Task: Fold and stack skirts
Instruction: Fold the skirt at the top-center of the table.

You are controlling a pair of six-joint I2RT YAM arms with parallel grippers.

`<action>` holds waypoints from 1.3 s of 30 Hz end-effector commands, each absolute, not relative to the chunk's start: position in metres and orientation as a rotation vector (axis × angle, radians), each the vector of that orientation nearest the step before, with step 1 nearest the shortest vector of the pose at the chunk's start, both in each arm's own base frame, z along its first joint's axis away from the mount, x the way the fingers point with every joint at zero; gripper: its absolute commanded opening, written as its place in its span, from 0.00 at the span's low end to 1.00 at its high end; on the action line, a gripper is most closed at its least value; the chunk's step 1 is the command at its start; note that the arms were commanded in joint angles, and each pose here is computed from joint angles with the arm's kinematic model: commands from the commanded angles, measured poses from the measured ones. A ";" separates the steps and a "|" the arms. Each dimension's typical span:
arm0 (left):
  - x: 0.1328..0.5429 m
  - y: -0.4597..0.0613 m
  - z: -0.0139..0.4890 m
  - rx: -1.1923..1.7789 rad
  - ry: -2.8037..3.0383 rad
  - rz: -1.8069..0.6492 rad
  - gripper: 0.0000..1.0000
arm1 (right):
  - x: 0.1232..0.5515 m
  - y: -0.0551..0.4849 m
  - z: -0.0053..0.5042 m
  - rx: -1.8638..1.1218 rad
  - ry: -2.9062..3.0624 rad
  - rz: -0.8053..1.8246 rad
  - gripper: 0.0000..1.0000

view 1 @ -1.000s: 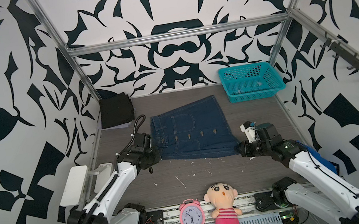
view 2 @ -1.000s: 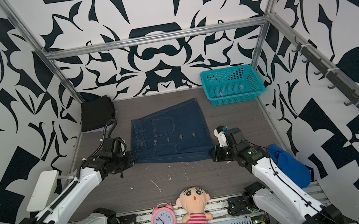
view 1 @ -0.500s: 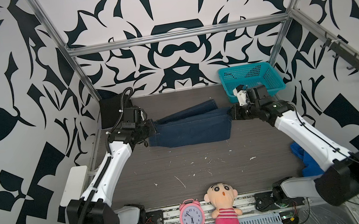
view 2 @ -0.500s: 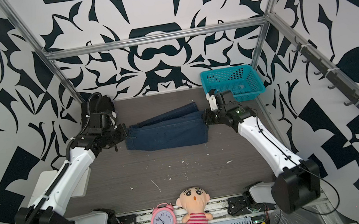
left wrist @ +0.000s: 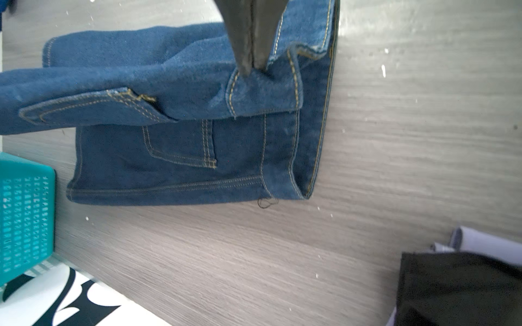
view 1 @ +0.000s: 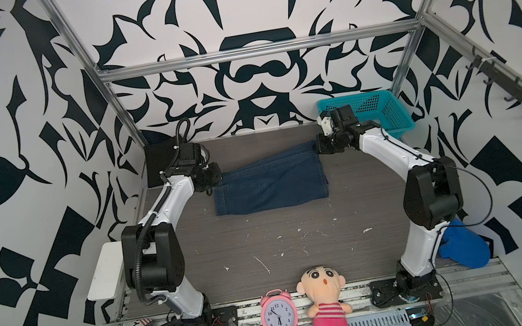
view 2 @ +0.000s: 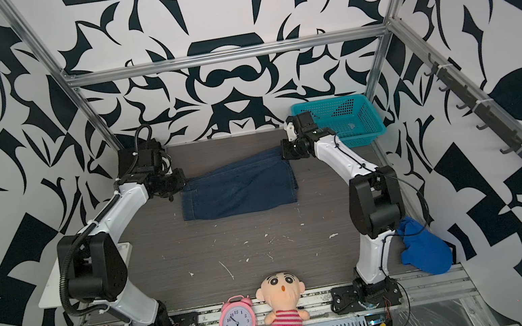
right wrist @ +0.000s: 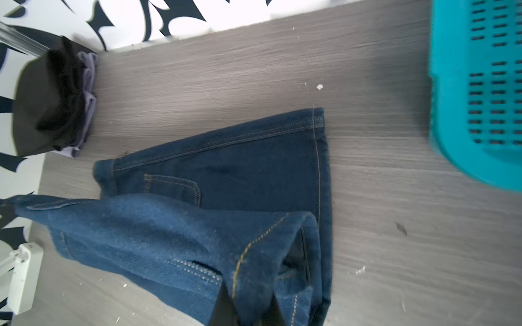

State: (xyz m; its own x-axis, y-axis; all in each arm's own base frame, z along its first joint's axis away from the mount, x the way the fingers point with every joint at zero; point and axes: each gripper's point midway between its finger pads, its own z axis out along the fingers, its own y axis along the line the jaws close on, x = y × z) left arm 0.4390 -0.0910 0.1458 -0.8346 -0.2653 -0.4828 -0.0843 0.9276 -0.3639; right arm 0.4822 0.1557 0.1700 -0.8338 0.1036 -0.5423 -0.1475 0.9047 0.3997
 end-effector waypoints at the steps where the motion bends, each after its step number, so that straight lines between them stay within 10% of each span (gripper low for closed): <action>1: 0.458 -0.069 0.142 -0.263 2.534 -0.354 0.00 | 0.511 0.137 0.201 -0.015 2.399 0.510 0.00; 10: 0.487 -0.071 0.128 -0.241 2.551 -0.346 0.00 | 0.546 0.140 0.185 -0.012 2.421 0.507 0.04; 14: 0.504 -0.067 0.125 -0.217 2.548 -0.305 0.30 | 0.565 0.135 0.180 0.014 2.421 0.500 0.14; 15: 0.509 -0.065 0.126 -0.211 2.543 -0.290 0.46 | 0.570 0.134 0.183 0.022 2.413 0.503 0.26; 17: 0.520 -0.062 0.133 -0.203 2.531 -0.254 0.48 | 0.584 0.133 0.190 0.026 2.395 0.522 0.40; 19: 0.528 -0.055 0.144 -0.220 2.516 -0.198 0.57 | 0.594 0.133 0.203 0.021 2.378 0.519 0.82; 23: 0.522 -0.063 0.181 -0.236 2.454 -0.147 0.56 | 0.584 0.147 0.239 -0.040 2.351 0.614 0.90; 27: 0.494 -0.099 0.190 -0.141 2.421 -0.177 0.52 | 0.533 0.182 0.251 -0.128 2.328 0.743 0.67; 30: 0.472 -0.113 0.163 -0.200 2.418 -0.311 0.41 | 0.482 0.207 0.220 -0.141 2.334 0.803 0.05; 39: 0.429 -0.087 0.072 -0.431 2.546 -0.373 0.31 | 0.416 0.204 0.104 -0.071 2.458 0.855 0.00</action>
State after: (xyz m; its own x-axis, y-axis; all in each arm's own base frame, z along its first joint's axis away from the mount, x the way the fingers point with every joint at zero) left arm 0.4207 -0.0959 0.0792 -0.8397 -0.2753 -0.4681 -0.1573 0.9483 -0.2755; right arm 0.3981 0.2125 0.1059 -0.8958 0.0716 -0.4386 -0.2104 0.8010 0.5605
